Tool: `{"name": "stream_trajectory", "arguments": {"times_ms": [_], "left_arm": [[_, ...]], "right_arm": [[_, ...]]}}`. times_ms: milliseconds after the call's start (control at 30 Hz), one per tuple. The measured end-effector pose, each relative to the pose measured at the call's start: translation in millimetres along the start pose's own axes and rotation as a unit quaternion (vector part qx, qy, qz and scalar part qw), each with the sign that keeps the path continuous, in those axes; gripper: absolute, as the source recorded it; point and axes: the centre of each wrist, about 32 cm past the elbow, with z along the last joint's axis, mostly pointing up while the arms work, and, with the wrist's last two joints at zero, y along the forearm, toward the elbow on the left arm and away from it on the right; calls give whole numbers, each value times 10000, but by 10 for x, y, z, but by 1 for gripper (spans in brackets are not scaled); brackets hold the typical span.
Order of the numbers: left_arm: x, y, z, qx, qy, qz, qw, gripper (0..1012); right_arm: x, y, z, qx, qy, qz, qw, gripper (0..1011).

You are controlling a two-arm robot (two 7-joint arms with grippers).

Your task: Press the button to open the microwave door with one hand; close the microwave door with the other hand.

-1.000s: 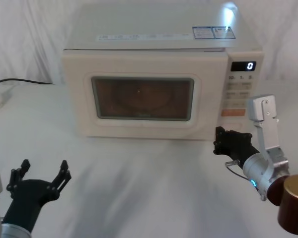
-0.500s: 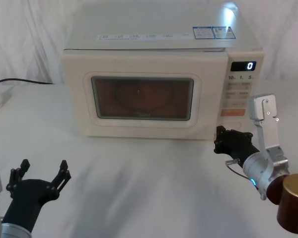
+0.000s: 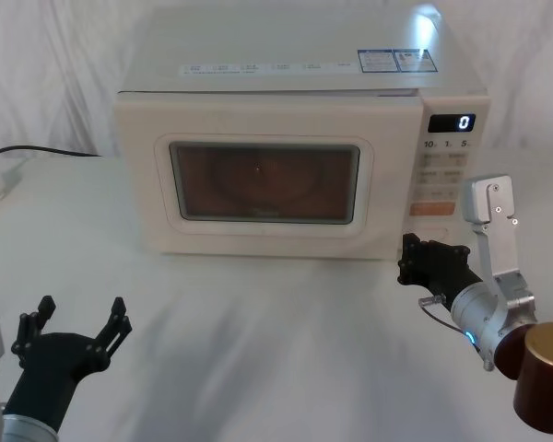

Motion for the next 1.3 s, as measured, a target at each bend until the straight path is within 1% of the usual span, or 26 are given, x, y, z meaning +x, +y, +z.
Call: {"name": "stream_trajectory", "arguments": {"times_ms": [233, 333, 367, 400, 467, 500, 533, 600, 633, 700, 733, 833, 867, 900, 933, 967, 1000, 1033, 1067, 1100, 1267, 1300], "left_arm": [[0, 0, 0, 0, 0, 0, 10000, 1001], [0, 0, 0, 0, 0, 0, 10000, 1001], [0, 0, 0, 0, 0, 0, 10000, 1001], [0, 0, 0, 0, 0, 0, 10000, 1001], [0, 0, 0, 0, 0, 0, 10000, 1001], [0, 0, 0, 0, 0, 0, 10000, 1001], [0, 0, 0, 0, 0, 0, 10000, 1001], [0, 0, 0, 0, 0, 0, 10000, 1001], [0, 0, 0, 0, 0, 0, 10000, 1001], [0, 0, 0, 0, 0, 0, 10000, 1001], [0, 0, 0, 0, 0, 0, 10000, 1001], [0, 0, 0, 0, 0, 0, 10000, 1001], [0, 0, 0, 0, 0, 0, 10000, 1001], [0, 0, 0, 0, 0, 0, 10000, 1001], [0, 0, 0, 0, 0, 0, 10000, 1001], [0, 0, 0, 0, 0, 0, 10000, 1001], [0, 0, 0, 0, 0, 0, 10000, 1001], [0, 0, 0, 0, 0, 0, 10000, 1001], [0, 0, 0, 0, 0, 0, 10000, 1001], [0, 0, 0, 0, 0, 0, 10000, 1001], [0, 0, 0, 0, 0, 0, 10000, 1001], [0, 0, 0, 0, 0, 0, 10000, 1001]], "right_arm": [[1, 2, 0, -1, 2, -6, 10000, 0], [0, 3, 0, -1, 3, -7, 10000, 51], [0, 3, 0, 0, 3, -8, 10000, 101], [0, 3, 1, 0, 3, -8, 10000, 128], [0, 3, 1, 0, 3, -9, 10000, 148], [0, 3, 1, 0, 4, -9, 10000, 174], [0, 3, 1, 0, 4, -9, 10000, 236], [0, 3, 1, 0, 4, -9, 10000, 274], [0, 3, 0, 0, 4, -9, 10000, 332], [0, 3, 0, -1, 4, -9, 10000, 363], [0, 3, 1, 0, 4, -9, 10000, 412], [0, 3, 0, 0, 4, -9, 10000, 492], [0, 3, 0, 0, 4, -9, 10000, 550], [0, 3, 0, -1, 4, -9, 10000, 550], [0, 3, 0, -1, 4, -9, 10000, 611], [0, 3, 0, -1, 4, -9, 10000, 611], [0, 3, 0, 0, 4, -9, 10000, 667], [0, 3, 0, 0, 4, -9, 10000, 699], [0, 3, 0, 0, 4, -9, 10000, 699], [0, 3, 0, -1, 4, -9, 10000, 763], [0, 3, 0, -1, 4, -9, 10000, 881], [0, 3, 0, -1, 4, -9, 10000, 923]]}}
